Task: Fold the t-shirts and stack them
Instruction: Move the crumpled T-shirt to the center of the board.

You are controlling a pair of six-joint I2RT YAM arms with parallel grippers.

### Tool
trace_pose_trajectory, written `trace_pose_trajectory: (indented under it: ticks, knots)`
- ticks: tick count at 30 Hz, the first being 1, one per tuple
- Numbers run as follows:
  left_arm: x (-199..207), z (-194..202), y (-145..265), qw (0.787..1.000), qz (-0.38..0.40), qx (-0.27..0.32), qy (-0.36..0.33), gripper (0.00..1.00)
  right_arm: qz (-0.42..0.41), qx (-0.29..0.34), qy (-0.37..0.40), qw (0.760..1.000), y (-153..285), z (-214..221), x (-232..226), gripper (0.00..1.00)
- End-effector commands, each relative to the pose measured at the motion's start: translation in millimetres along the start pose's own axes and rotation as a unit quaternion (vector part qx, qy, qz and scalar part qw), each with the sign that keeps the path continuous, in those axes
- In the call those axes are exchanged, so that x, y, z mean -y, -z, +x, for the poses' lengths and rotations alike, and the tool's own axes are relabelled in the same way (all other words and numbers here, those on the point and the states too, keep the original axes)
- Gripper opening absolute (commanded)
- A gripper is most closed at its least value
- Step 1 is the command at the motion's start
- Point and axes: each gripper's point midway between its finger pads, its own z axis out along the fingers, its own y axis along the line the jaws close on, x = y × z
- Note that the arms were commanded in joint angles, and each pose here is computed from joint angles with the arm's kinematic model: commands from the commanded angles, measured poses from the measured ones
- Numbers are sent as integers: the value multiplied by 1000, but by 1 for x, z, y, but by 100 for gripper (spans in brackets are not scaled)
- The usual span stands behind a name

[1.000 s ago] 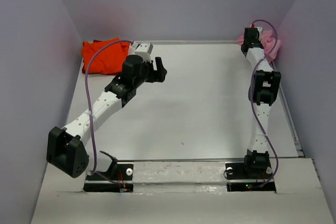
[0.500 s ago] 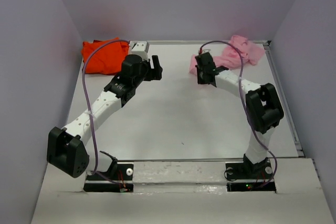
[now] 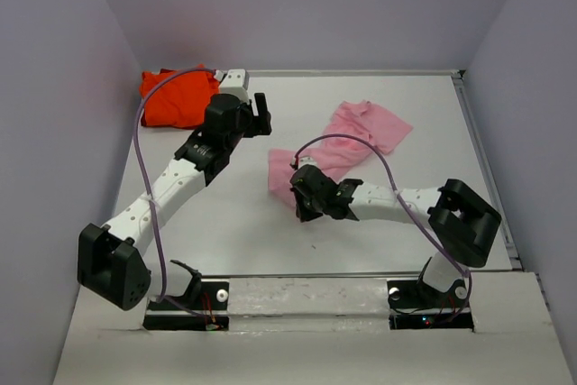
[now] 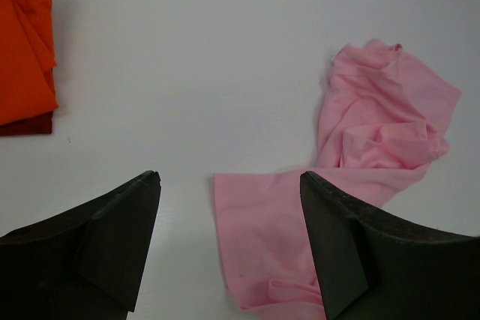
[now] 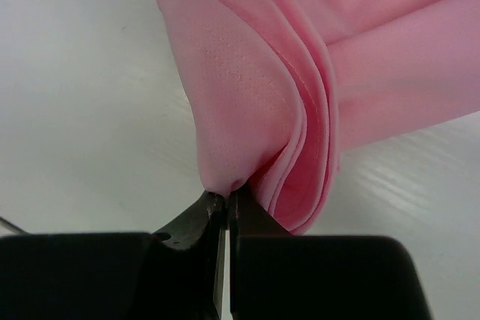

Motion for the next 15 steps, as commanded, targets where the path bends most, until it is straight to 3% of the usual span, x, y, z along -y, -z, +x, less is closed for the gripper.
trace_pose_trajectory:
  ticks: [1, 3, 5, 7, 11, 15]
  knots:
    - [-1, -22, 11, 999, -3, 37, -1, 84, -47, 17, -23, 998, 4, -9, -34, 1]
    - [-2, -21, 11, 999, -4, 36, -2, 84, -41, 34, -19, 998, 10, -23, -35, 21]
    - [-4, -22, 11, 999, -8, 38, -2, 84, -6, 69, -5, 998, 19, -42, -24, 34]
    - [-5, -21, 10, 999, -13, 37, -2, 84, 18, 100, 10, 995, 27, -63, -19, 60]
    - [-6, -21, 10, 999, -17, 34, -3, 84, 96, 141, 54, 984, 38, -97, 0, 68]
    - [-8, -24, 12, 999, -19, 39, -4, 84, 169, 162, 47, 971, 42, -127, 39, 71]
